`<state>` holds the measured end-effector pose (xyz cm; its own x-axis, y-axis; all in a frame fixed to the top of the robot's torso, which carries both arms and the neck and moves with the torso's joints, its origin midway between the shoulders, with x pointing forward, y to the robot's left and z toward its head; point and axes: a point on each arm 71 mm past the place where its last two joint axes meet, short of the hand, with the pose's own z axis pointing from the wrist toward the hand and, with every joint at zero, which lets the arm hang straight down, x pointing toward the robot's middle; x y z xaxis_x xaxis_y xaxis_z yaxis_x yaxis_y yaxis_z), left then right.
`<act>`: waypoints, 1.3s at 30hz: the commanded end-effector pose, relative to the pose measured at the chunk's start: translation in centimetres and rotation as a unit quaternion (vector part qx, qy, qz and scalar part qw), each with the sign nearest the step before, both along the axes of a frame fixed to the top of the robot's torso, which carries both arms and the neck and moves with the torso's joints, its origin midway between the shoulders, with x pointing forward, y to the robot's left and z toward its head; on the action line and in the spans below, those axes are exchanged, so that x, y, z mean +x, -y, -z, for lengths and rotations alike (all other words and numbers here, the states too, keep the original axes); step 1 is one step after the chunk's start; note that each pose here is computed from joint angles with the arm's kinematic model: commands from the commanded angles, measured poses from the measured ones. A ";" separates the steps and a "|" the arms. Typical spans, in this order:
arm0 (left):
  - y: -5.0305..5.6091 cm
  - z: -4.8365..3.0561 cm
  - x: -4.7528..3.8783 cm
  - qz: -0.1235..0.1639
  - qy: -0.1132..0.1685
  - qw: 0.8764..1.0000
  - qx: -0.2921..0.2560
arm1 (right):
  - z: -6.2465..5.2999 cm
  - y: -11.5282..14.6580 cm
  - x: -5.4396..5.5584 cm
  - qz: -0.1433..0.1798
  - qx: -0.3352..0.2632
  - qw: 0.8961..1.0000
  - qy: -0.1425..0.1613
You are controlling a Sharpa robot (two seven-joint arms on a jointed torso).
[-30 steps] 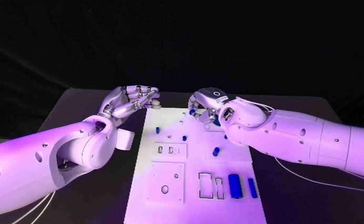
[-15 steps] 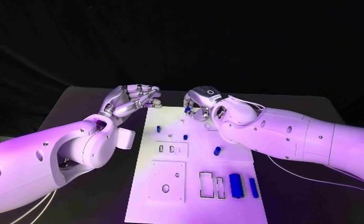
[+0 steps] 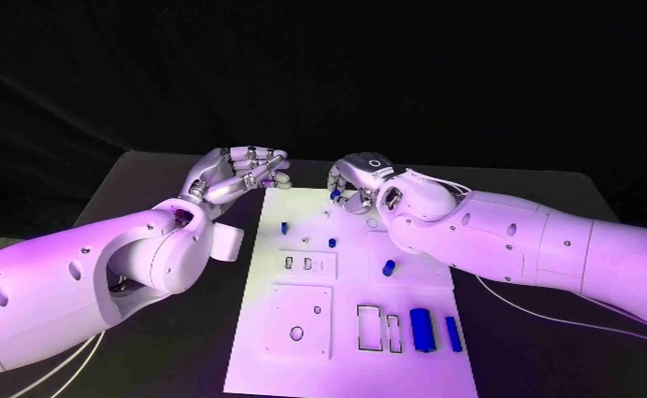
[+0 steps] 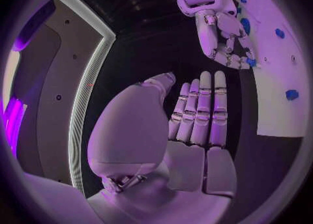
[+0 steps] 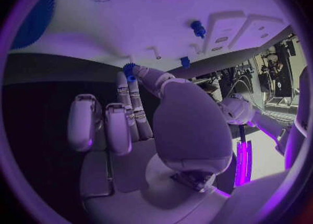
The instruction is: Assemble the parts on the task board
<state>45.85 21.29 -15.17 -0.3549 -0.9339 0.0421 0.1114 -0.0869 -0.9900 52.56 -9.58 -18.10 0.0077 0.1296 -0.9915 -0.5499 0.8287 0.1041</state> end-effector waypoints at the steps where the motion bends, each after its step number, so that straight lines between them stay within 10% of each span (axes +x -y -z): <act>1: 0.3 -0.21 -0.05 0.011 0.002 1.000 -0.006 | 0.2 -0.2 0.0 0.000 -0.011 1.000 -0.006; 39: 0.3 -0.56 0.18 0.011 0.005 1.000 -0.005 | 0.3 -0.1 0.3 -0.003 0.001 1.000 -0.006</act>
<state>46.05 21.22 -14.77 -0.3589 -0.9325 0.0401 0.1170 -0.0876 -0.9893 53.03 -9.40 -18.51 -0.0171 0.1162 -0.9931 -0.5417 0.8337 0.1069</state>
